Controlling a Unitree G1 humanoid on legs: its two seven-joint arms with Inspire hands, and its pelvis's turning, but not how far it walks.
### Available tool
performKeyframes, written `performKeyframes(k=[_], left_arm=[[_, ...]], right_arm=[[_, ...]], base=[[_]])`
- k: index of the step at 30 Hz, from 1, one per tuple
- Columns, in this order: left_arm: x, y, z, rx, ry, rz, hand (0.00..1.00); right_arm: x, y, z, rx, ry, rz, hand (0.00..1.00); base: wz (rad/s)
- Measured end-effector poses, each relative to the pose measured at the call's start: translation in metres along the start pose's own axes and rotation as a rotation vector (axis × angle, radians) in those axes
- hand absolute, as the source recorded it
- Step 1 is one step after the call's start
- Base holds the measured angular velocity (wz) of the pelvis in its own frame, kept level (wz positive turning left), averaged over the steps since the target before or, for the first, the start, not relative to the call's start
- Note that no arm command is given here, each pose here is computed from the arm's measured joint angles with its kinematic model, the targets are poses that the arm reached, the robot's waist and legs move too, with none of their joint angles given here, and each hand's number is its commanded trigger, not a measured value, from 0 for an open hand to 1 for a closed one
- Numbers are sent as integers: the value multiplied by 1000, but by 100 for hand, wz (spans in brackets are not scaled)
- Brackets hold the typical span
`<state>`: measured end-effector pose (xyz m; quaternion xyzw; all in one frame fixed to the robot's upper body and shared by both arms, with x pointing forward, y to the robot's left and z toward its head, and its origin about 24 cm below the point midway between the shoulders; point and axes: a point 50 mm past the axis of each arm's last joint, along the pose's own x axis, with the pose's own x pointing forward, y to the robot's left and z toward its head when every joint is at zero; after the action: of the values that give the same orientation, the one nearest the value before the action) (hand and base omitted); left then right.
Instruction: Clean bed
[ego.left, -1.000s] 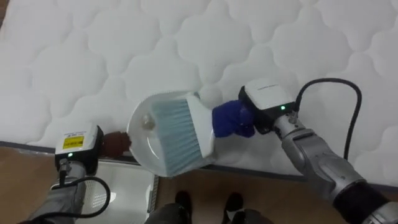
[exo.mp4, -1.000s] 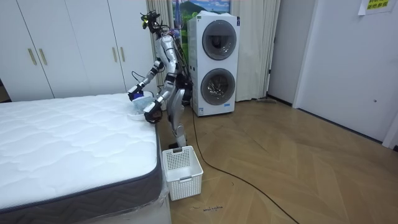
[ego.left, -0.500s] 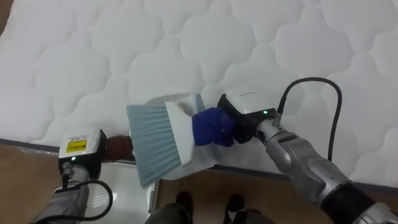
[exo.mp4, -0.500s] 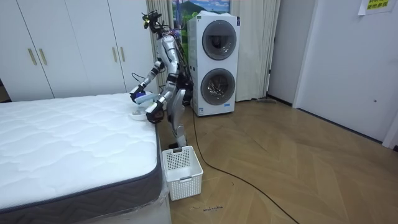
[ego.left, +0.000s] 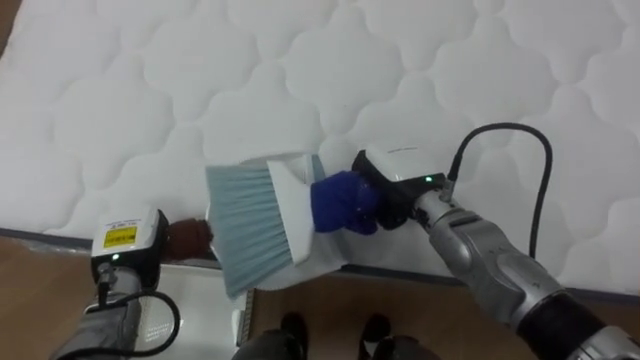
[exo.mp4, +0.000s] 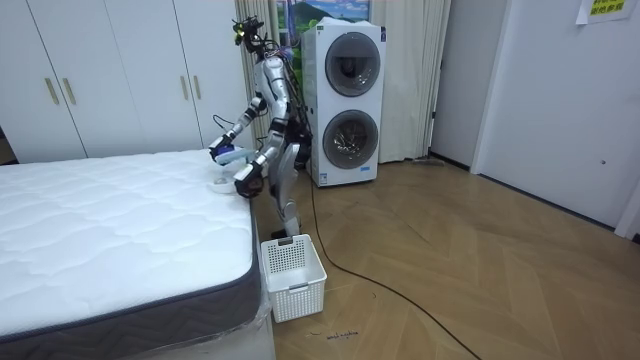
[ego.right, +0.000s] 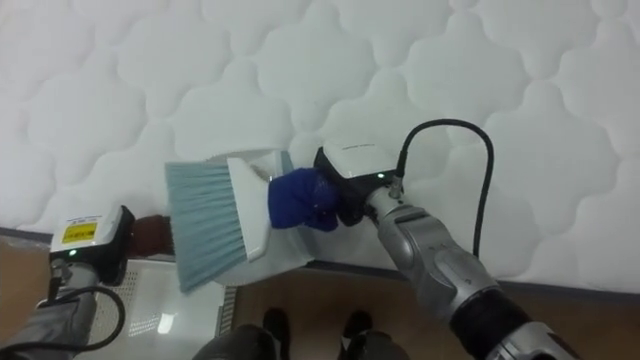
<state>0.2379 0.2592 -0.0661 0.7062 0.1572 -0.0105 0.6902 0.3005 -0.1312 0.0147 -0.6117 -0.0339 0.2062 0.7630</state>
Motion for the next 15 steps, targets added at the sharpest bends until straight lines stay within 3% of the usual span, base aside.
performKeyframes(k=[3, 4, 5, 6, 7, 15], left_arm=[[-1, -1, 0, -2, 1, 12, 100], [-2, -2, 0, -5, -3, 16, 100], [-4, -4, -1, -13, 0, 18, 100], [-6, -5, -3, -16, 0, 26, 100], [-7, -5, -3, -18, -1, 30, 100], [-16, -7, -7, -52, -30, 113, 100]], right_arm=[[-2, -1, -5, 71, 20, -31, 100], [-3, -2, -7, 123, 32, -48, 93], [-4, -4, -10, 177, 45, -69, 56], [-5, -7, -13, 230, 57, -102, 5], [-6, -9, -16, 260, 66, -119, 0], [-20, -23, -55, 674, 219, -345, 0]], base=[[4], [3], [0], [-3], [-6], [-5]])
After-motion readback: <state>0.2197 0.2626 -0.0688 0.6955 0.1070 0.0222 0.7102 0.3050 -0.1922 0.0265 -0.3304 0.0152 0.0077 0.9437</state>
